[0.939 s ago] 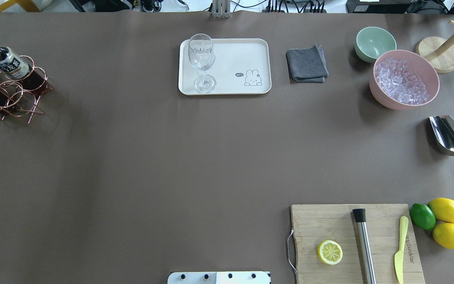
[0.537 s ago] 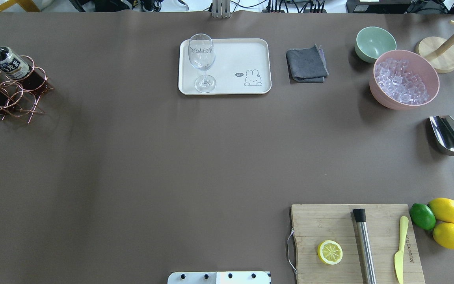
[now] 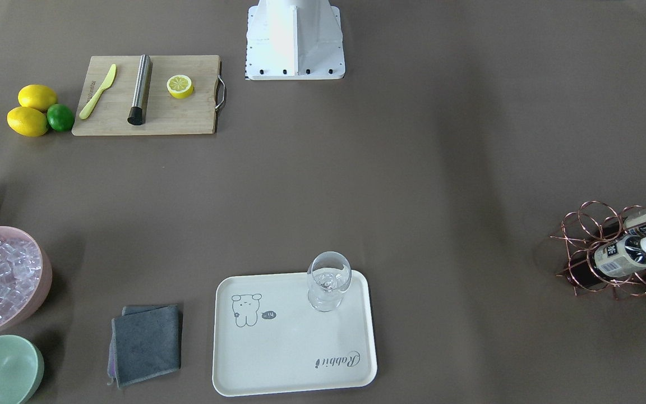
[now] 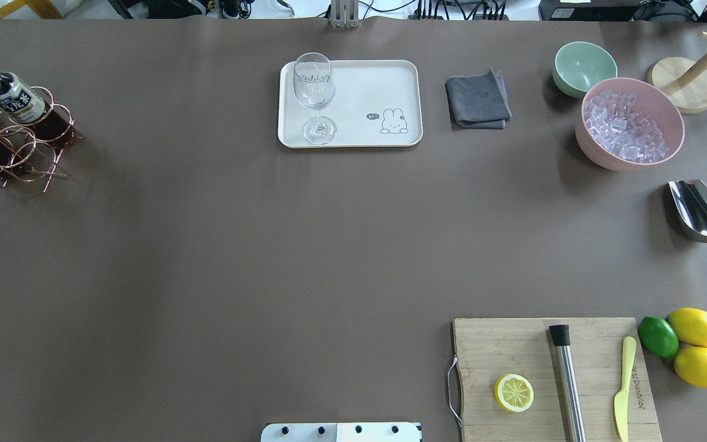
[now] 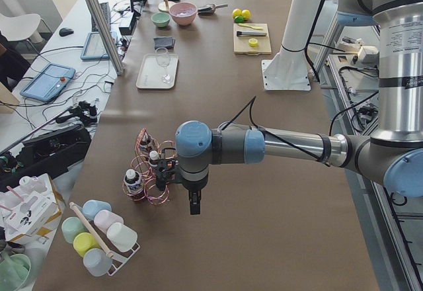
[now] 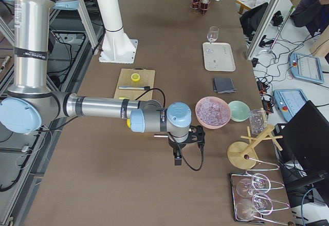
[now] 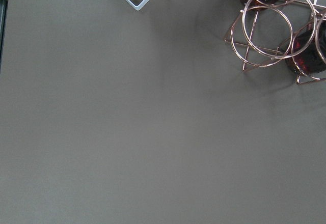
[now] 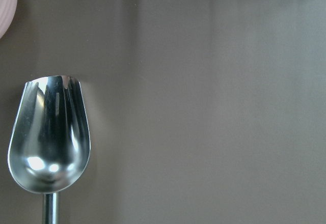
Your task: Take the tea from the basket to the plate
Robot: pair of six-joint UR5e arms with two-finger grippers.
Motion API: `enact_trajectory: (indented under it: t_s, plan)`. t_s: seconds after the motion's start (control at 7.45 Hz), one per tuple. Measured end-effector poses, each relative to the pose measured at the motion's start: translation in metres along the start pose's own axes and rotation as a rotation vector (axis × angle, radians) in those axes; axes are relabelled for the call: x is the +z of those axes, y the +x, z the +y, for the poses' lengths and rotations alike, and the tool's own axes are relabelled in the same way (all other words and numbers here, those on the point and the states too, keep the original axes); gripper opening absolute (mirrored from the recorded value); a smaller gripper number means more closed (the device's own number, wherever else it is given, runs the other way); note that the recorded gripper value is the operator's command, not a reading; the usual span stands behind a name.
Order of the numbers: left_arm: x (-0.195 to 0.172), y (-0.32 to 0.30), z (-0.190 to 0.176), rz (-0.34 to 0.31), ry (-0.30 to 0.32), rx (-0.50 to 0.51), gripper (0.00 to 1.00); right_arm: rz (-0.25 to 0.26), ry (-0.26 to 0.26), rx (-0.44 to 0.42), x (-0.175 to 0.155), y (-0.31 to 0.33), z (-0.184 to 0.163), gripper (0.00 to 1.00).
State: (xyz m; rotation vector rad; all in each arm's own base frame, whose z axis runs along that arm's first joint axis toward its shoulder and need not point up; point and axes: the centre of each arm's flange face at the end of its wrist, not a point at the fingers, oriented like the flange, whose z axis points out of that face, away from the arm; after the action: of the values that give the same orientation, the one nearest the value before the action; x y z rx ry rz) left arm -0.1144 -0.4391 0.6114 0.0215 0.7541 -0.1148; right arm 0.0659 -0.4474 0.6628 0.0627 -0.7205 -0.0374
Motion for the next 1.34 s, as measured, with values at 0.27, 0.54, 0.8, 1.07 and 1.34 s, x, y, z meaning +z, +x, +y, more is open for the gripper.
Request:
enact_trajectory:
  t_s: [0.27,0.54,0.8,1.07,1.34]
  plan:
    - [-0.025,0.027,-0.035,0.036,-0.044,-0.190,0.98,0.001,-0.006,0.004,-0.006,-0.007,-0.003,1.00]
    - [-0.049,0.052,-0.059,0.068,-0.045,-0.429,0.98,0.003,-0.006,-0.001,-0.016,-0.017,-0.007,1.00]
    - [-0.059,0.069,-0.080,0.078,-0.040,-0.622,0.98,0.000,0.001,-0.025,-0.023,-0.031,-0.012,1.00]
    - [-0.063,0.079,-0.105,0.079,-0.044,-0.756,0.98,-0.003,0.007,-0.055,-0.029,-0.051,-0.024,1.00]
    - [-0.064,0.086,-0.123,0.082,-0.043,-0.877,0.98,-0.006,0.006,-0.074,-0.046,-0.078,-0.033,1.00]
